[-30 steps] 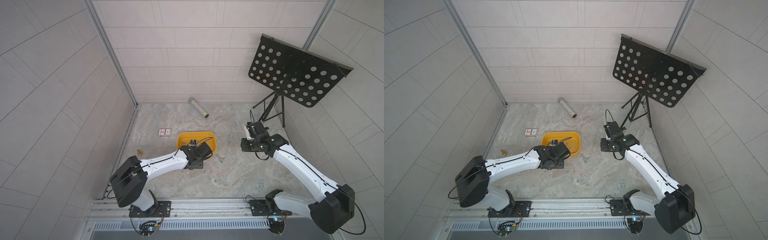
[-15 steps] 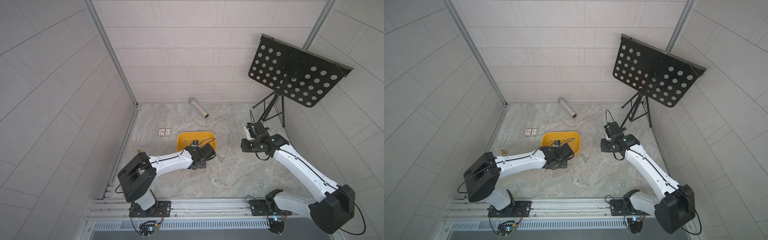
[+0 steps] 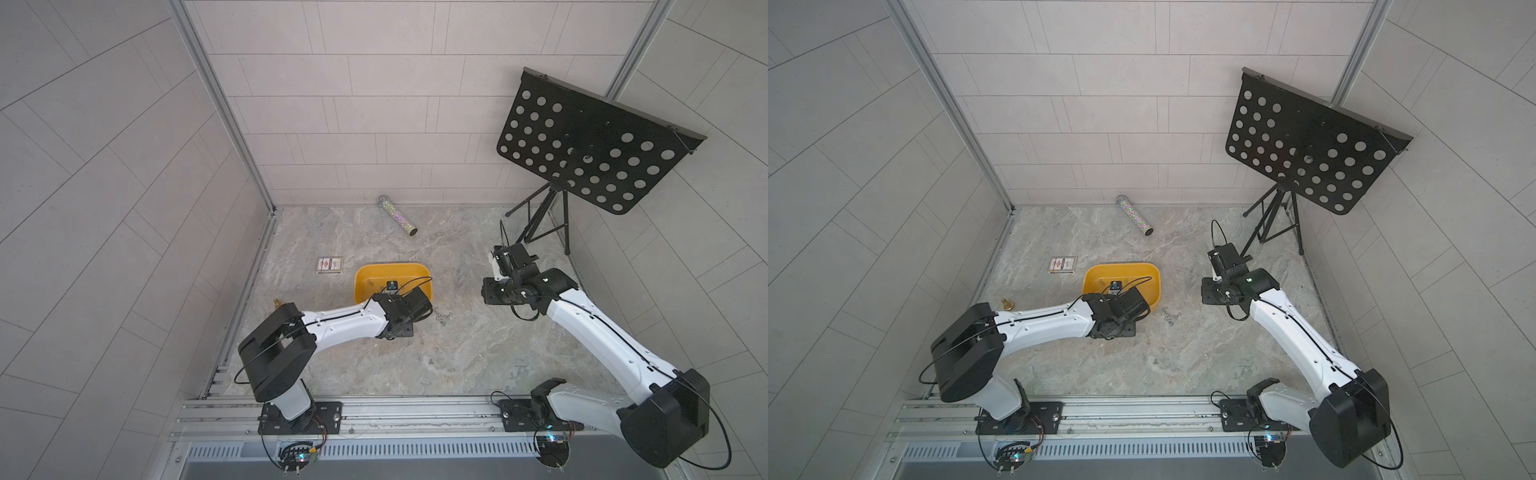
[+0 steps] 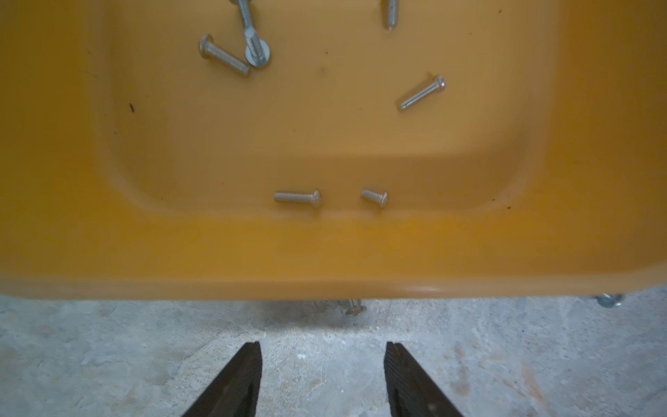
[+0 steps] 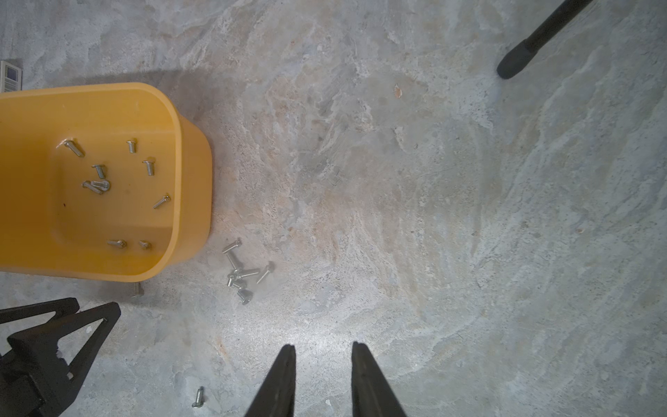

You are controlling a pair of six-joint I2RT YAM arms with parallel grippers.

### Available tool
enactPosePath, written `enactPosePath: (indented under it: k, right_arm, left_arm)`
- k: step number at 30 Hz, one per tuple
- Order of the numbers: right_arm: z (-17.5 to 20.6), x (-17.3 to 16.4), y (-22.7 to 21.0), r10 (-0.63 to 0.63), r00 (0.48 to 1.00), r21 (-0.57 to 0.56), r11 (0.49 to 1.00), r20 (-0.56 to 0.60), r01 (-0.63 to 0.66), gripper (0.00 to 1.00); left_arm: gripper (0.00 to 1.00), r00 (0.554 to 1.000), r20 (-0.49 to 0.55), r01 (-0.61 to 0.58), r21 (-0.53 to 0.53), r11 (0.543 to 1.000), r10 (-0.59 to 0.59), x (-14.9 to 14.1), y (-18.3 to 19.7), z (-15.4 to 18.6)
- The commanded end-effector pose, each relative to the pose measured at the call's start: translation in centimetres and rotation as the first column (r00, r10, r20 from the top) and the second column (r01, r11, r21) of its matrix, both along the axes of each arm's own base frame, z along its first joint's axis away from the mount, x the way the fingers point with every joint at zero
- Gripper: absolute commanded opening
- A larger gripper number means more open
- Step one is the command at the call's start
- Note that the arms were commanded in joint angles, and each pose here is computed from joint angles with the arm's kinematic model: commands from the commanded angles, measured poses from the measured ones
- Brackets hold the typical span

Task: Put the screws on the desktop into the storage box
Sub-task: Pick up the screw from the center of the board.

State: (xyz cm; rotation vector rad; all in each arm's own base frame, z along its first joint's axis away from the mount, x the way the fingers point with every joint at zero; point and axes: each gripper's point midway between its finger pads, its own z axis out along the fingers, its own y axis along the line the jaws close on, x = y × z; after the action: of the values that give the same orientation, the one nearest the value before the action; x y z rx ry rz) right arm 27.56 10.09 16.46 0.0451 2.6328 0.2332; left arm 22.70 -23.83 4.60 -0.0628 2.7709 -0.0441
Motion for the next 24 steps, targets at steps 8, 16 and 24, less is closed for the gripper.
enactPosePath:
  k: [8, 16, 24]
  right_arm:
    - [-0.3, -0.5, -0.2, 0.008, 1.0, -0.003, 1.0, -0.022, -0.008, 0.31]
    - [-0.5, -0.6, -0.1, 0.011, 0.999, 0.0, 1.0, -0.03, -0.011, 0.31]
    - [-0.6, -0.5, 0.0, 0.013, 0.999, 0.0, 1.0, -0.032, -0.013, 0.31]
  left_arm:
    - [0.62, 1.0, -0.005, 0.002, 0.012, 1.0, -0.002, 0.2, -0.6, -0.9]
    - [0.61, 1.0, -0.009, 0.007, 0.018, 1.0, -0.006, 0.5, -1.0, -1.6]
    - [0.61, 1.0, -0.01, 0.01, 0.027, 1.0, -0.01, 0.8, -1.4, -2.0]
